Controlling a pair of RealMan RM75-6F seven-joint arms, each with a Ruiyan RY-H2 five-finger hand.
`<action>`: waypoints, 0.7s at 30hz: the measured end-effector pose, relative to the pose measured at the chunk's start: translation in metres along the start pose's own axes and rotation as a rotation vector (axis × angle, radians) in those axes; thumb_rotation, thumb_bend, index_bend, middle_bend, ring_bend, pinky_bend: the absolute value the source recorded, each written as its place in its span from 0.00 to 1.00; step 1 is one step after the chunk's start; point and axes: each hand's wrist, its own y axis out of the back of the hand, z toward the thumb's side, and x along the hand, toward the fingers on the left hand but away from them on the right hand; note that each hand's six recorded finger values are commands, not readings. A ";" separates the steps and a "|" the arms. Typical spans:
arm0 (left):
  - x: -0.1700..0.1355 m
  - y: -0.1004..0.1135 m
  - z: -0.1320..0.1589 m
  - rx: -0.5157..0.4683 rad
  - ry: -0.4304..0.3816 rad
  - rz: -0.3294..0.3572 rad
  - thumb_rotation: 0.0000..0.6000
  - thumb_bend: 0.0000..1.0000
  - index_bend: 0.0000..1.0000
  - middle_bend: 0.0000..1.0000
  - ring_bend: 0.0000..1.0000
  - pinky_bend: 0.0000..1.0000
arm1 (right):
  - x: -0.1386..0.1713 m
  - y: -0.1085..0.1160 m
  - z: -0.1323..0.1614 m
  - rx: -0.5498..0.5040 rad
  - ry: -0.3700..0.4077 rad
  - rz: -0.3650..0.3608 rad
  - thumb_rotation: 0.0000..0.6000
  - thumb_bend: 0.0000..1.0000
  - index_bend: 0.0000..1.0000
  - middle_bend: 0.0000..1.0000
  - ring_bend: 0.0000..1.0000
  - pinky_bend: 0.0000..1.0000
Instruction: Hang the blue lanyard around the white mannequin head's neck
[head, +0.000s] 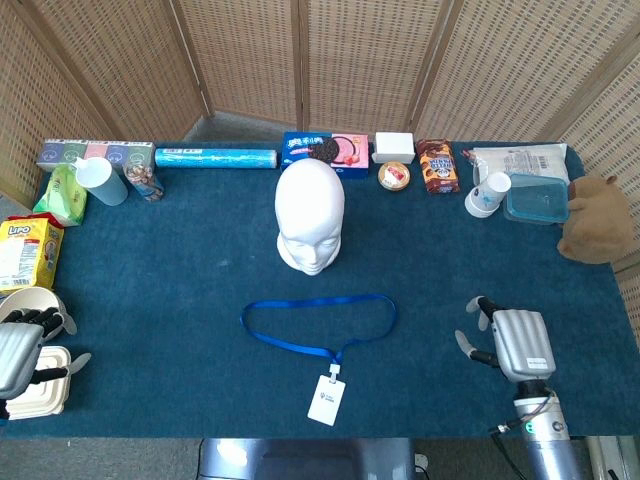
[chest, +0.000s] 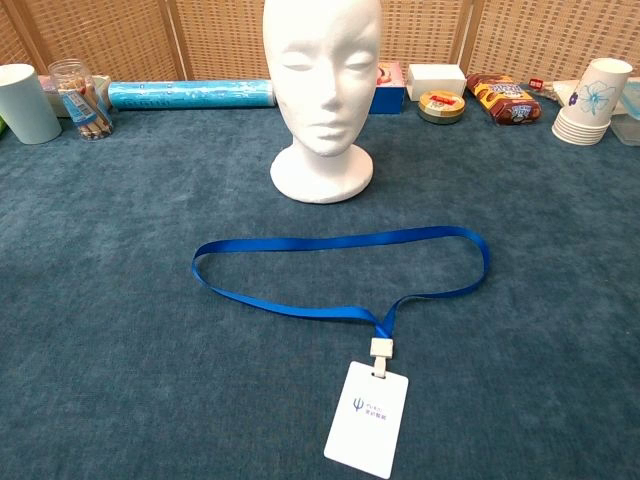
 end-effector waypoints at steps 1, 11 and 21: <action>0.003 0.000 0.001 0.002 -0.004 -0.001 0.76 0.18 0.49 0.44 0.44 0.32 | -0.005 -0.004 0.006 -0.001 -0.004 0.007 0.68 0.32 0.41 0.78 0.99 1.00; 0.029 0.003 0.012 0.023 -0.049 0.008 0.77 0.18 0.49 0.44 0.44 0.32 | -0.038 -0.034 0.050 -0.019 -0.003 0.073 0.68 0.28 0.44 0.97 1.00 1.00; 0.048 0.009 0.025 0.046 -0.092 0.013 0.77 0.18 0.49 0.44 0.44 0.32 | -0.057 -0.057 0.083 -0.008 0.015 0.134 0.68 0.29 0.45 0.98 1.00 1.00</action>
